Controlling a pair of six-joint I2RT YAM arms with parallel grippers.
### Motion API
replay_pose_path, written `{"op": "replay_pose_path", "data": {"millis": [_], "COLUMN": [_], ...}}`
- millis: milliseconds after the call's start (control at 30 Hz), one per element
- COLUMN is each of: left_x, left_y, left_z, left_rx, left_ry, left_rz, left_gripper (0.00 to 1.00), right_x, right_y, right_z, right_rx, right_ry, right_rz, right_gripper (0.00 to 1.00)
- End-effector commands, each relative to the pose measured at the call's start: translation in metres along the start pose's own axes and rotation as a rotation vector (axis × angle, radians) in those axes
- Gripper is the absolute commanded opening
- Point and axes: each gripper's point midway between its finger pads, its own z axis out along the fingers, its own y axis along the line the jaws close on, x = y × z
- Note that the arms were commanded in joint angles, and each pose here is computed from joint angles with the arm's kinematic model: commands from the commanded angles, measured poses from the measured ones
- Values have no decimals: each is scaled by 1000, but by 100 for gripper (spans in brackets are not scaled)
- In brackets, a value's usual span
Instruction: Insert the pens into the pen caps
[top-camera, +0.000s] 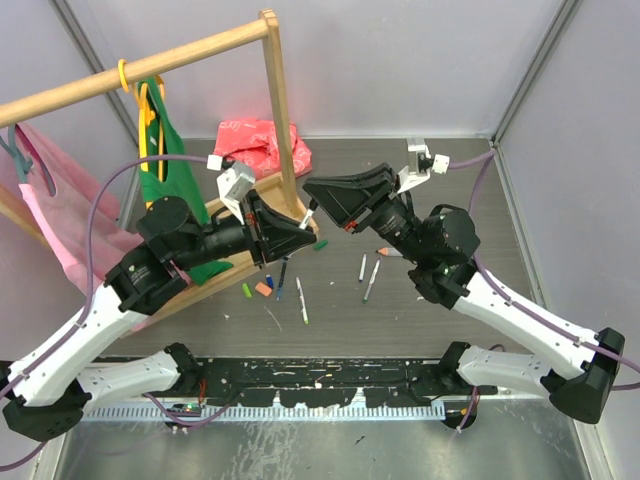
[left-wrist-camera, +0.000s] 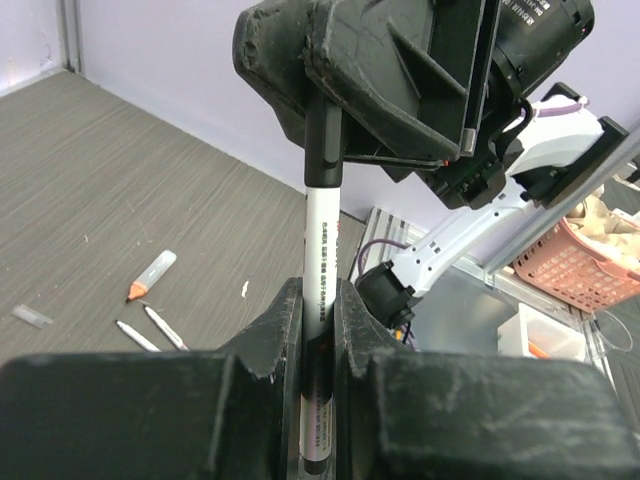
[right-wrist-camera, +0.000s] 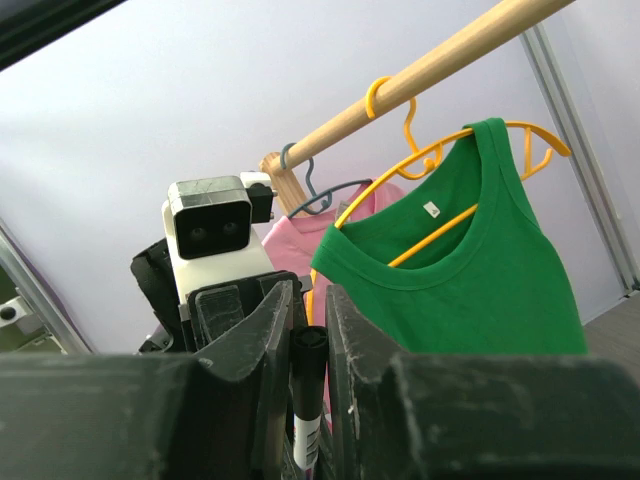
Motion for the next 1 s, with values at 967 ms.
{"op": "replay_pose_path", "data": {"millis": [967], "left_x": [-170], "left_y": [-50], "left_z": [-55], "left_rx": [-17], "left_ry": [-561], "left_rz": [280], "left_gripper": [0], "right_x": [220], "right_y": [5], "right_z": [-63], "right_rx": [12], "right_ry": [595], "right_rz": [148], "right_gripper": [0]}}
